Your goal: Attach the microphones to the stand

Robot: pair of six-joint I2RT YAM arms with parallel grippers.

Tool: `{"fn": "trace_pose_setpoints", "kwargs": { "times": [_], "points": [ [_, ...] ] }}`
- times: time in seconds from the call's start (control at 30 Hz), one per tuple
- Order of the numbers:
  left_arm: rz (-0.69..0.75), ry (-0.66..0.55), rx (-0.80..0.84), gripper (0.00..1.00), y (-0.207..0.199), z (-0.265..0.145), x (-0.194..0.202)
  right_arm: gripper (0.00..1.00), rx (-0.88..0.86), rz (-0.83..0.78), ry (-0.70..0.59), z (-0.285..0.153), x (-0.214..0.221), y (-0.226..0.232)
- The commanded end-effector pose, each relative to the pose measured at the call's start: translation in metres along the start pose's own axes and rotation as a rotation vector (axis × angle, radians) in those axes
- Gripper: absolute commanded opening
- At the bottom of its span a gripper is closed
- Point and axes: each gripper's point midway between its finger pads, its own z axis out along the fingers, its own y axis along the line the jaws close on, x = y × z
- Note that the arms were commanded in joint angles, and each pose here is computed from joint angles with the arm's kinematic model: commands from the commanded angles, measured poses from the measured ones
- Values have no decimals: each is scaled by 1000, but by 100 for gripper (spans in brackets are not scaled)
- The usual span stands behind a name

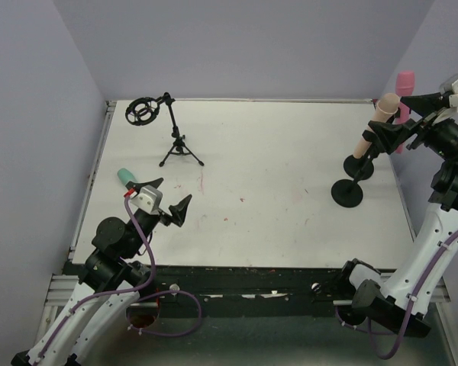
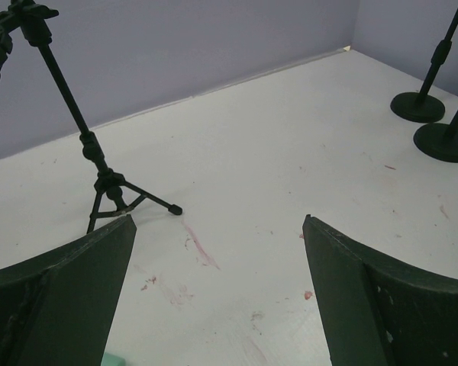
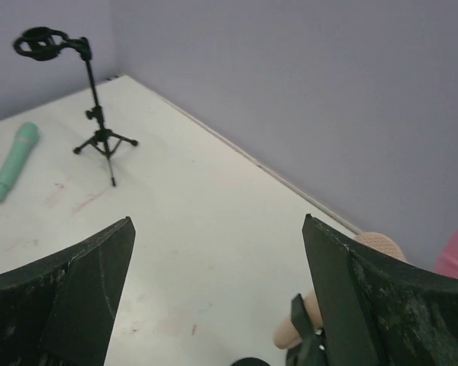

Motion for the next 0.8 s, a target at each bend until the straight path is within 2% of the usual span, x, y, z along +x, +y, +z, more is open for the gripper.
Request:
{"fn": "trace_pose_setpoints", "kwargs": {
  "times": [0.0, 0.1, 0.3, 0.5, 0.57, 0.77],
  "points": [
    [-78, -5, 61, 99, -13, 3, -14, 100, -217, 169, -22, 14, 7, 35],
    [-123, 20, 81, 99, -18, 9, -17, 100, -299, 194, -7, 32, 13, 56],
    [-197, 20, 93, 99, -22, 15, -35, 100, -563, 223, 110, 74, 50, 149],
    [-247, 69, 41, 99, -15, 23, -48, 100, -708, 186, 299, 89, 126, 206],
    [-281, 86, 46, 99, -16, 30, -54, 100, -742, 187, 347, 91, 153, 219],
    [-449, 124, 69, 99, -14, 62, -74, 100, -771, 173, 333, 86, 193, 233]
  ]
}}
